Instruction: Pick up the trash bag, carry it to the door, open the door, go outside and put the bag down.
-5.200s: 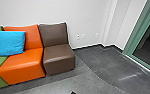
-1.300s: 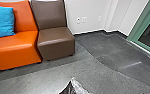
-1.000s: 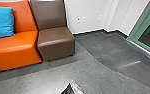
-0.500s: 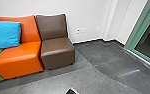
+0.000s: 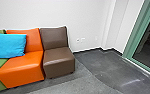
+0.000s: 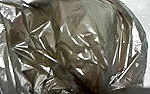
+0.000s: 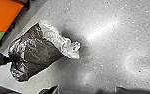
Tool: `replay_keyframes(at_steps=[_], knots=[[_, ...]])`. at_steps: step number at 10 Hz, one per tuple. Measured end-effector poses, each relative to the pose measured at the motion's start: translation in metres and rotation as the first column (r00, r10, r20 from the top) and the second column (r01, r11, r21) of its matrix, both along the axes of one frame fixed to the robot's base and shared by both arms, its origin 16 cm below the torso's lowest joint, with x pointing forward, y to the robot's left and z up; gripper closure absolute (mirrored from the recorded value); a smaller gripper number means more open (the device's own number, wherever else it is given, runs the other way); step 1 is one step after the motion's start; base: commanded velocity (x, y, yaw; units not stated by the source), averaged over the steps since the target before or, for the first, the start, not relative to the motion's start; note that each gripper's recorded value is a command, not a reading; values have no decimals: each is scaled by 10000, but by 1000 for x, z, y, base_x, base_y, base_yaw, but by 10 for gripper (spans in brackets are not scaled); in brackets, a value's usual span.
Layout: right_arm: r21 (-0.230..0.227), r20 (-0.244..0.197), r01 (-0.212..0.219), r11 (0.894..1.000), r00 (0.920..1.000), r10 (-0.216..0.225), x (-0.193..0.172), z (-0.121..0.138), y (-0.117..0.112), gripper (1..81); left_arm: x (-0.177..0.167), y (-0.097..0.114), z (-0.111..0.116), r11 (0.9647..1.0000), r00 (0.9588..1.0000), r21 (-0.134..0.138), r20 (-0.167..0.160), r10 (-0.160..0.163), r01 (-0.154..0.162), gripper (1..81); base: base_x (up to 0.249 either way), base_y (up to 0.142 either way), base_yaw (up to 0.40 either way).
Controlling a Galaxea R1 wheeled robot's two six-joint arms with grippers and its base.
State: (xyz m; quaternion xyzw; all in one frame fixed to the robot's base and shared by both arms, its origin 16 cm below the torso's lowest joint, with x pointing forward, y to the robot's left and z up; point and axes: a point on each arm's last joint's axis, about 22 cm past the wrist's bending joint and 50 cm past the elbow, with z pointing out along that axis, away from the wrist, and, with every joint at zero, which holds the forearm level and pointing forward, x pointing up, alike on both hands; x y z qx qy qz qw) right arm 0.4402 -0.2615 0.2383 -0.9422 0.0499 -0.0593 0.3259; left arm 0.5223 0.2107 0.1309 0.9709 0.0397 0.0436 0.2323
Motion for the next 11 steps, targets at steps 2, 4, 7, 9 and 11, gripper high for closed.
replay_keyframes(at_steps=[2, 4, 7, 9, 11], knots=[[18, 237, 75, 10000, 9997, -76, -7, 30, 0, 10, 4, -3, 55, 9987, 9985, -483, 523, -146, 171, 811, 0, 0, 0], [-7, 376, 219, 9998, 9991, -218, -20, 53, 0, 10, 1, 27, 101, 9990, 9956, -447, 933, -43, 85, 811, 0, 0, 0], [62, 32, 313, 9995, 9995, -313, -54, 62, 10, 10, -51, 45, 112, 9994, 9989, -347, 458, 92, -76, 811, 0, 0, 0], [195, -262, 390, 9990, 9989, -385, -75, 72, 20, 10, -74, 56, 120, 9994, 9992, -246, 305, 258, -250, 811, 0, 0, 0], [121, -686, 539, 9985, 9962, -530, -105, 77, 20, 10, -107, 67, 125, 9994, 9991, -122, 263, 323, -320, 811, 0, 0, 0]])
